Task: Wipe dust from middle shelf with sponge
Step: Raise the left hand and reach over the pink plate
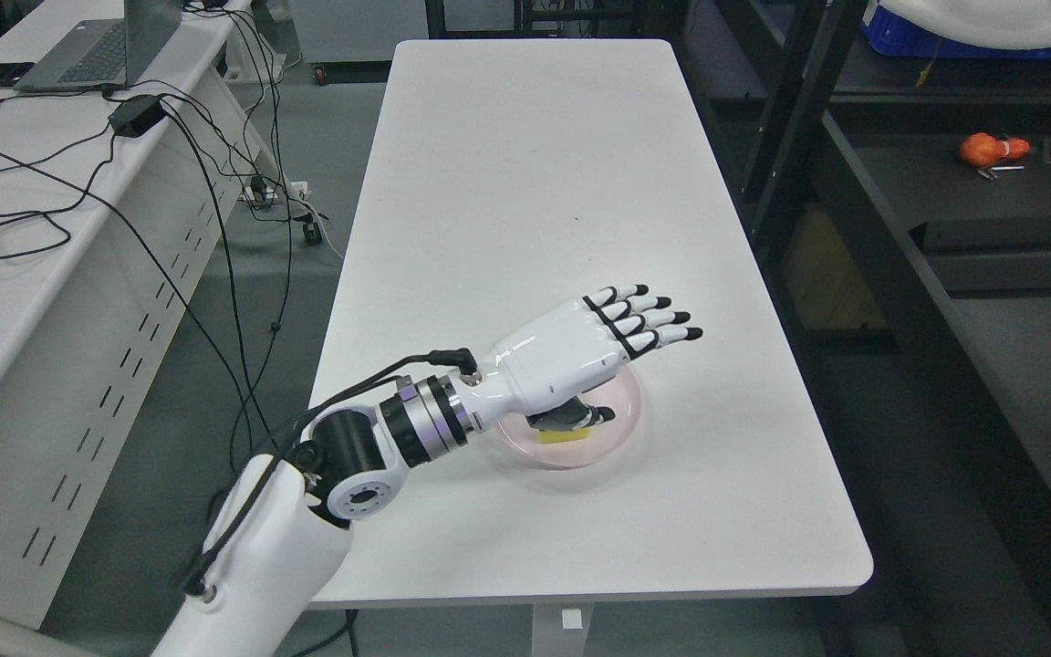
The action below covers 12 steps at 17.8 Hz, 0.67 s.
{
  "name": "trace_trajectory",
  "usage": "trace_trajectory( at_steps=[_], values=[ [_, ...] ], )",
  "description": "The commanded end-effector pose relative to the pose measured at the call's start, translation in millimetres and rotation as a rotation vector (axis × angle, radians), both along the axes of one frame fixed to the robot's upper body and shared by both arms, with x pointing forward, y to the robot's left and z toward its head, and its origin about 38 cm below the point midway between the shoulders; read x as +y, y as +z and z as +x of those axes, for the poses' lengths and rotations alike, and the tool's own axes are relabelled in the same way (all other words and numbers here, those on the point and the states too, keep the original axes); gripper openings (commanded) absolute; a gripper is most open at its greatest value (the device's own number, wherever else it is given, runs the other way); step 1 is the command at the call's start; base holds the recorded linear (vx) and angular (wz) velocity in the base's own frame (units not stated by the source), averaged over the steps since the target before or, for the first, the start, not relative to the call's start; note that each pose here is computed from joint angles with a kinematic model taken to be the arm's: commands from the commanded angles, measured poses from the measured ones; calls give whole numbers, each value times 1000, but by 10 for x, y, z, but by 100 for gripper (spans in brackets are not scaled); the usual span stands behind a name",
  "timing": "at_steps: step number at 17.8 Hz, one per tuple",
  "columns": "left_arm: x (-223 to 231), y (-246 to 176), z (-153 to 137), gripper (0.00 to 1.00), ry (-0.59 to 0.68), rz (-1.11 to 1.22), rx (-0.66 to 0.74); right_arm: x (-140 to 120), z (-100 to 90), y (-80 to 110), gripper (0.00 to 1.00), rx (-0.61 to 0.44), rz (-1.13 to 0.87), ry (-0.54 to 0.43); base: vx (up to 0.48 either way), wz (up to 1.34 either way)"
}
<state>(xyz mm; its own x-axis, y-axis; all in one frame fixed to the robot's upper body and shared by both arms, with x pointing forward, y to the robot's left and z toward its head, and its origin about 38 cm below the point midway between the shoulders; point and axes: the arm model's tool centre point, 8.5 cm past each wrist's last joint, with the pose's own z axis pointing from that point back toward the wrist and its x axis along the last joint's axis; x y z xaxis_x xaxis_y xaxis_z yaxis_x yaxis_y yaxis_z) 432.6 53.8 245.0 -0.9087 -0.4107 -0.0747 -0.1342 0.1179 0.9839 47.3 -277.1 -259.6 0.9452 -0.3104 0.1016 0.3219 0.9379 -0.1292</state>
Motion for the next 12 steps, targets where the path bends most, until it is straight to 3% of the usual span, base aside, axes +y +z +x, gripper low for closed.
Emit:
trace_trajectory(
  at_steps=[1, 4, 12],
  values=[
    [-347, -253, -51, 98, -17, 163, -41, -102, -13, 8, 100, 51, 1, -5, 0, 0],
    [91, 67, 102, 98, 74, 169, -116, -102, -3, 9, 100, 50, 1, -5, 0, 0],
    [792, 189, 215, 96, 192, 369, -170, -102, -13, 8, 100, 51, 1, -5, 0, 0]
  ],
)
